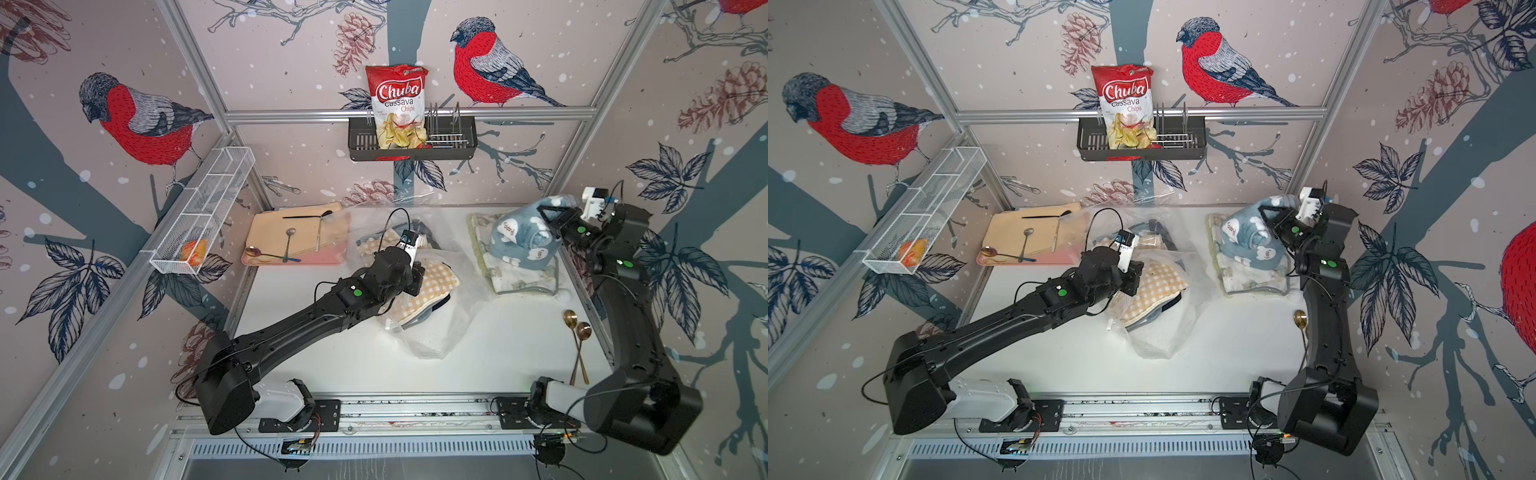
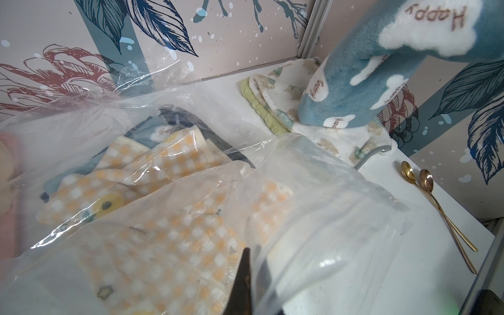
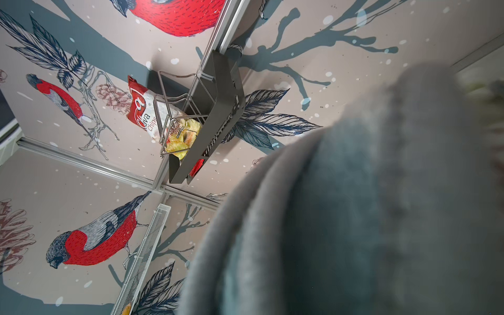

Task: Take the blanket out of the vacuum bag
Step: Place the blanket at the corner of the board.

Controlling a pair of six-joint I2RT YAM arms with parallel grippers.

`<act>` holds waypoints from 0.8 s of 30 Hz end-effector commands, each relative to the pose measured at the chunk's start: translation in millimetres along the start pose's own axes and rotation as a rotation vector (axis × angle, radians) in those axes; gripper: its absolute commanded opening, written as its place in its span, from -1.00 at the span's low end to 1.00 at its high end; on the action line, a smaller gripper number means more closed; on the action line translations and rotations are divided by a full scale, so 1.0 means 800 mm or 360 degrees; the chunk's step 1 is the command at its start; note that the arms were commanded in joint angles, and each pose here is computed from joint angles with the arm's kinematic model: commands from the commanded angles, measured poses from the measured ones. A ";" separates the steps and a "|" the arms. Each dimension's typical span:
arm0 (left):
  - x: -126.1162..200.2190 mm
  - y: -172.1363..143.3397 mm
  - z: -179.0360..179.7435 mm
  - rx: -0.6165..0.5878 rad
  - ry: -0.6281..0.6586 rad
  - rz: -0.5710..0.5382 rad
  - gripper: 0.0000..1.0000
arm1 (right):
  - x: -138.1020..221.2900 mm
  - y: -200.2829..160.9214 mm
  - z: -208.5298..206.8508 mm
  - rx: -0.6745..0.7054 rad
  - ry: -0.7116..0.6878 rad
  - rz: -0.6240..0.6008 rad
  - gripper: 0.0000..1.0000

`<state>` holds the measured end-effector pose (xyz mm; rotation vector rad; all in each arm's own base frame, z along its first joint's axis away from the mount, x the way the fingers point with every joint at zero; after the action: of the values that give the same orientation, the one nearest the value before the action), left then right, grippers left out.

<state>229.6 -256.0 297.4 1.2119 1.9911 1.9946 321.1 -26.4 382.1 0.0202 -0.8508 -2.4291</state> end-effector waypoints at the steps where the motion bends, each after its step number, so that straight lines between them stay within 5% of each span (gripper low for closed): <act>1: 0.001 0.010 0.000 -0.0014 -0.0016 -0.0065 -1.00 | -0.028 0.034 0.023 0.0204 -0.0052 -0.0136 -1.00; 6: -0.001 0.009 0.004 0.0003 -0.0046 -0.0064 -1.00 | -0.050 0.066 0.059 0.0466 -0.0074 -0.0265 -1.00; 9: -0.002 0.011 0.005 0.0012 -0.0075 -0.0065 -1.00 | -0.063 0.032 0.008 0.0548 -0.0173 -0.0208 -1.00; 12: -0.001 0.011 0.006 0.0023 -0.0075 -0.0071 -1.00 | -0.061 -0.015 -0.105 0.0148 -0.0289 -0.0041 -1.00; 15: -0.002 0.010 0.005 0.0023 -0.0084 -0.0065 -1.00 | -0.019 -0.067 -0.181 -0.0242 -0.0288 -0.0196 -1.00; 24: -0.001 0.011 0.004 0.0033 -0.0111 -0.0060 -1.00 | 0.011 -0.065 -0.199 -0.0450 -0.0363 -0.0336 -1.00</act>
<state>234.6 -255.1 296.3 1.2645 1.9834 1.9255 310.3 -85.1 208.7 -0.4022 -0.6295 -2.7346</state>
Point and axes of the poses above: each gripper's point midway between its finger pads, its own x axis back along the fingers, its own z axis along the line the jaws close on, y = z × x, the point moved 10 cm from there along x, back along the fingers, and after that the axes turned 1 degree about -x, right-handed, at the moved point
